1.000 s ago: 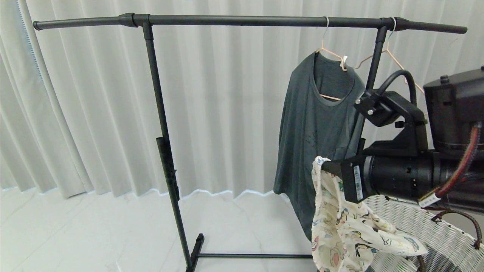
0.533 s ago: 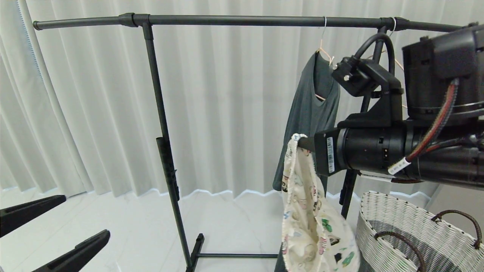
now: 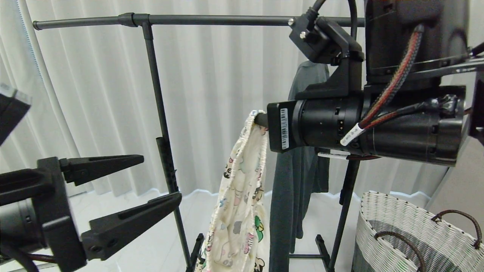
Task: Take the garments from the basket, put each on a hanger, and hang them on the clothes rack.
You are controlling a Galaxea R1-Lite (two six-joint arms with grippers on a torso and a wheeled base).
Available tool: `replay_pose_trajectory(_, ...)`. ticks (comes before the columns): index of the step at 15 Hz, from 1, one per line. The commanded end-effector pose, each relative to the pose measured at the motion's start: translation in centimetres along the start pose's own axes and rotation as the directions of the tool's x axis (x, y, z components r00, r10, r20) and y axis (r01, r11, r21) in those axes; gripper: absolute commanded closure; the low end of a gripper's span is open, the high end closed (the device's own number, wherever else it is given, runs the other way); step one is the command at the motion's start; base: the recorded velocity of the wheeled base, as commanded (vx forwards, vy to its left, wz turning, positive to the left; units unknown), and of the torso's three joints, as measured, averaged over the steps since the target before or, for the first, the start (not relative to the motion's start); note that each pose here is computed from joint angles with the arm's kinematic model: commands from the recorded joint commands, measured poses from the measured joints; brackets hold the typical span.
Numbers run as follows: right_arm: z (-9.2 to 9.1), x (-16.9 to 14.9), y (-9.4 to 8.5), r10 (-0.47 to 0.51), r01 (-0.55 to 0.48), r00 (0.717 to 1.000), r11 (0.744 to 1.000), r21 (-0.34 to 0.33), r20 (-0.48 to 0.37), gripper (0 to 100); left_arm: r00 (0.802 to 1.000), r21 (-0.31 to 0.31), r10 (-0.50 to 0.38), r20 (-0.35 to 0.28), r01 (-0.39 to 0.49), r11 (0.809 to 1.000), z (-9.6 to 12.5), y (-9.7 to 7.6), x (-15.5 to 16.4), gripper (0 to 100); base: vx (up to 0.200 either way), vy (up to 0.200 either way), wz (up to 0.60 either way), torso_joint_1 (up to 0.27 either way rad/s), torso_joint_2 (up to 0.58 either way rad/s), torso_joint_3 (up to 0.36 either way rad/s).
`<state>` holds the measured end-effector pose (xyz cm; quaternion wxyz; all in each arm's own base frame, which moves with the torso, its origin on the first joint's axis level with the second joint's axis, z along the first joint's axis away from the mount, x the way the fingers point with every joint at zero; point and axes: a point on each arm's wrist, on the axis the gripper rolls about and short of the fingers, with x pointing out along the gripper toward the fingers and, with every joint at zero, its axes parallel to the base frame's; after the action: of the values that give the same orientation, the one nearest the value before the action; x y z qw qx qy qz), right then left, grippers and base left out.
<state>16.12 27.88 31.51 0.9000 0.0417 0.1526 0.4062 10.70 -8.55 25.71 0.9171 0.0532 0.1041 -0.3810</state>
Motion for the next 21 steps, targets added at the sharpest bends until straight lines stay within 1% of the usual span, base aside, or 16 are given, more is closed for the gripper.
replay_pose_trajectory(1,0.0,0.5,1.4,0.054,-0.054,0.999,0.999,-0.007,-0.003,100,0.998,0.002,-0.047,-0.043,0.047,0.999,0.2,-0.4,2.3,0,0.0,0.0,0.0,0.0,0.0,0.0)
replay_pose_trajectory(3,0.2,0.2,2.3,0.103,-0.103,0.995,0.995,-0.011,-0.001,100,0.996,-0.035,-0.086,-0.02,0.085,0.996,0.9,-1.1,3.4,0,0.0,0.0,0.0,0.0,0.0,0.0)
replay_pose_trajectory(4,0.3,0.1,2.5,0.108,-0.108,0.994,0.994,-0.011,0.001,100,0.996,-0.044,-0.083,-0.017,0.082,0.996,1.0,-1.2,3.7,0,0.0,0.0,0.0,0.0,0.0,0.0)
replay_pose_trajectory(5,0.2,0.3,2.6,0.108,-0.108,0.994,0.994,-0.012,-0.004,100,1.0,-0.074,-0.028,-0.011,0.027,0.997,1.5,-1.4,5.3,0,0.0,0.0,0.0,0.0,0.0,0.0)
replay_pose_trajectory(7,0.2,0.3,2.6,0.109,-0.109,0.994,0.994,-0.012,-0.002,100,0.995,-0.101,0.083,-0.047,-0.087,0.991,1.0,-1.2,7.0,0,0.0,0.0,0.0,0.0,0.0,0.0)
replay_pose_trajectory(9,0.2,0.3,2.5,0.107,-0.107,0.994,0.994,-0.011,0.0,100,0.993,-0.098,0.1,-0.066,-0.106,0.99,0.6,-1.2,7.3,0,0.0,0.0,0.0,0.0,0.0,0.0)
replay_pose_trajectory(13,0.3,0.3,2.5,0.105,-0.105,0.994,0.994,-0.011,0.003,100,0.984,-0.081,0.115,-0.134,-0.127,0.989,-1.3,-1.3,7.4,0,0.0,0.0,0.0,0.0,0.0,0.0)
replay_pose_trajectory(14,0.4,0.2,2.5,0.103,-0.103,0.995,0.995,-0.012,0.007,100,0.974,-0.065,0.14,-0.177,-0.153,0.986,-2.7,-1.4,7.3,0,0.0,0.0,0.0,0.0,0.0,0.0)
replay_pose_trajectory(15,0.5,0.1,2.3,0.098,-0.098,0.995,0.995,-0.01,0.011,100,0.966,-0.051,0.156,-0.205,-0.169,0.984,-3.6,-1.6,7.2,0,0.0,0.0,0.0,0.0,0.0,0.0)
replay_pose_trajectory(16,0.6,0.1,2.2,0.096,-0.095,0.995,0.995,-0.009,0.013,100,0.963,-0.045,0.161,-0.216,-0.175,0.984,-4.0,-1.8,7.1,0,0.0,0.0,0.0,0.0,0.0,0.0)
replay_pose_trajectory(17,0.8,-0.1,2.0,0.09,-0.09,0.996,0.996,-0.007,0.021,100,0.948,-0.015,0.199,-0.25,-0.209,0.978,-5.2,-2.2,6.8,0,0.0,0.0,0.0,0.0,0.0,0.0)
replay_pose_trajectory(18,0.9,-0.2,1.8,0.086,-0.086,0.996,0.996,-0.005,0.025,100,0.942,0.005,0.217,-0.258,-0.223,0.975,-5.7,-2.6,6.5,0,0.0,0.0,0.0,0.0,0.0,0.0)
replay_pose_trajectory(19,1.1,-0.3,1.6,0.081,-0.081,0.996,0.997,-0.004,0.029,100,0.939,0.016,0.22,-0.263,-0.223,0.975,-6.1,-2.8,6.1,0,0.0,0.0,0.0,0.0,0.0,0.0)
replay_pose_trajectory(21,1.3,-0.6,1.5,0.077,-0.077,0.996,0.997,-0.003,0.038,100,0.931,0.031,0.216,-0.294,-0.217,0.976,-7.5,-2.9,5.4,0,0.0,0.0,0.0,0.0,0.0,0.0)
